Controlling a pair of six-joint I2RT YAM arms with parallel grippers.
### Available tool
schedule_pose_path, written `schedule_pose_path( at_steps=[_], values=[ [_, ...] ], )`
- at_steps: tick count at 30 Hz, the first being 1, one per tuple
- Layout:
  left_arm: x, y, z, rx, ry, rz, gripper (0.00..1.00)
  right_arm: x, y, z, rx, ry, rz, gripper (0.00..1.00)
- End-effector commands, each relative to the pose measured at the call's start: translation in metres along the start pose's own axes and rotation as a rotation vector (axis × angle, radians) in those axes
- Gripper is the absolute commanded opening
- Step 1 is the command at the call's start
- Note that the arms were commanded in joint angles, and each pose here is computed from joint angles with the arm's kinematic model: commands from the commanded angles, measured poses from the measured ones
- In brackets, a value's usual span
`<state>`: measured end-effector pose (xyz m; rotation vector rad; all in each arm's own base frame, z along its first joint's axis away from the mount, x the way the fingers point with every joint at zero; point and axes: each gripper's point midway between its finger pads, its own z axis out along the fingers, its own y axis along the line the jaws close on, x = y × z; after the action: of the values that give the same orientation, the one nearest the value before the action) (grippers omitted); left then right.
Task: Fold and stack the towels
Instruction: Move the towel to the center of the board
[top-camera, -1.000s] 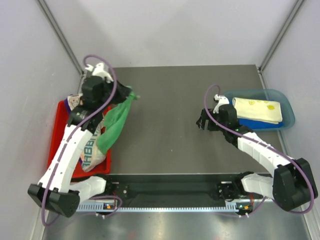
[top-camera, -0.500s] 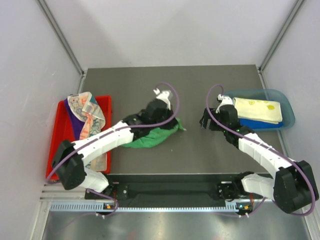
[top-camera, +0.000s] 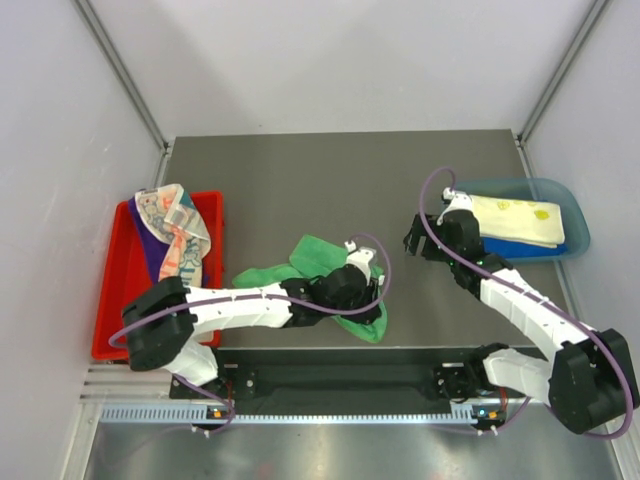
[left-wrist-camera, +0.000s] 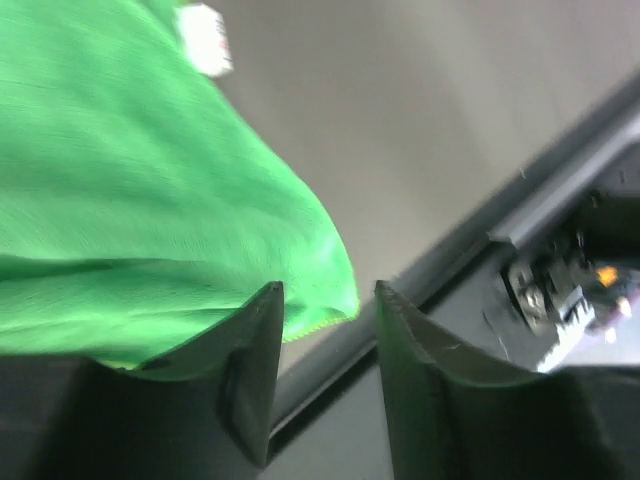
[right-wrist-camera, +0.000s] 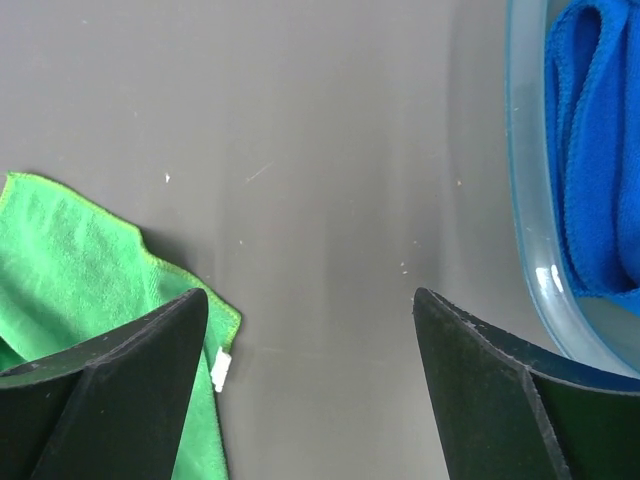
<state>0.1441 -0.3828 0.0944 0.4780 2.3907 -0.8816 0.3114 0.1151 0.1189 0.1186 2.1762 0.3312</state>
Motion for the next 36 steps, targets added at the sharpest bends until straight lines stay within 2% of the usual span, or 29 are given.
schedule_pose_path(
  at_steps=[1, 2, 7, 11, 12, 15, 18, 20, 25, 28, 31, 32, 36],
  values=[
    [-0.050, 0.004, -0.025, -0.066, -0.198, -0.021, 0.48, 0.007, 0.007, 0.001, -0.036, 0.008, 0.031, 0.82],
    [-0.069, 0.012, -0.033, -0.131, -0.267, -0.014, 0.50, 0.011, 0.009, 0.001, -0.037, 0.013, 0.037, 0.82],
    [-0.112, 0.087, -0.057, -0.377, -0.323, -0.111, 0.50, 0.042, 0.017, 0.004, -0.044, 0.066, 0.059, 0.77],
    [-0.143, 0.151, -0.063, -0.456, -0.329, -0.195, 0.48, 0.058, 0.034, 0.008, -0.067, 0.086, 0.074, 0.65],
    [-0.146, 0.174, -0.059, -0.481, -0.304, -0.226, 0.48, 0.063, 0.037, 0.012, -0.062, 0.103, 0.070, 0.63],
    [-0.150, 0.207, -0.044, -0.488, -0.229, -0.245, 0.47, 0.074, 0.047, 0.016, -0.057, 0.132, 0.058, 0.57],
    [-0.152, 0.226, -0.029, -0.459, -0.166, -0.261, 0.47, 0.079, 0.063, 0.021, -0.084, 0.133, 0.053, 0.56],
    [-0.159, 0.229, -0.023, -0.423, -0.168, -0.252, 0.47, 0.082, 0.065, 0.025, -0.072, 0.140, 0.055, 0.54],
    [-0.155, 0.250, -0.012, -0.454, -0.077, -0.272, 0.47, 0.092, 0.075, 0.034, -0.075, 0.161, 0.048, 0.49],
    [-0.155, 0.255, -0.009, -0.446, -0.063, -0.275, 0.46, 0.095, 0.077, 0.039, -0.069, 0.168, 0.045, 0.40],
    [-0.152, 0.261, -0.006, -0.448, -0.051, -0.277, 0.46, 0.094, 0.075, 0.041, -0.051, 0.169, 0.036, 0.25],
    [-0.150, 0.265, -0.004, -0.457, -0.041, -0.278, 0.45, 0.092, 0.074, 0.041, -0.044, 0.167, 0.032, 0.16],
    [-0.143, 0.275, 0.001, -0.475, -0.001, -0.282, 0.43, 0.083, 0.066, 0.039, -0.003, 0.149, 0.005, 0.03]
  ],
)
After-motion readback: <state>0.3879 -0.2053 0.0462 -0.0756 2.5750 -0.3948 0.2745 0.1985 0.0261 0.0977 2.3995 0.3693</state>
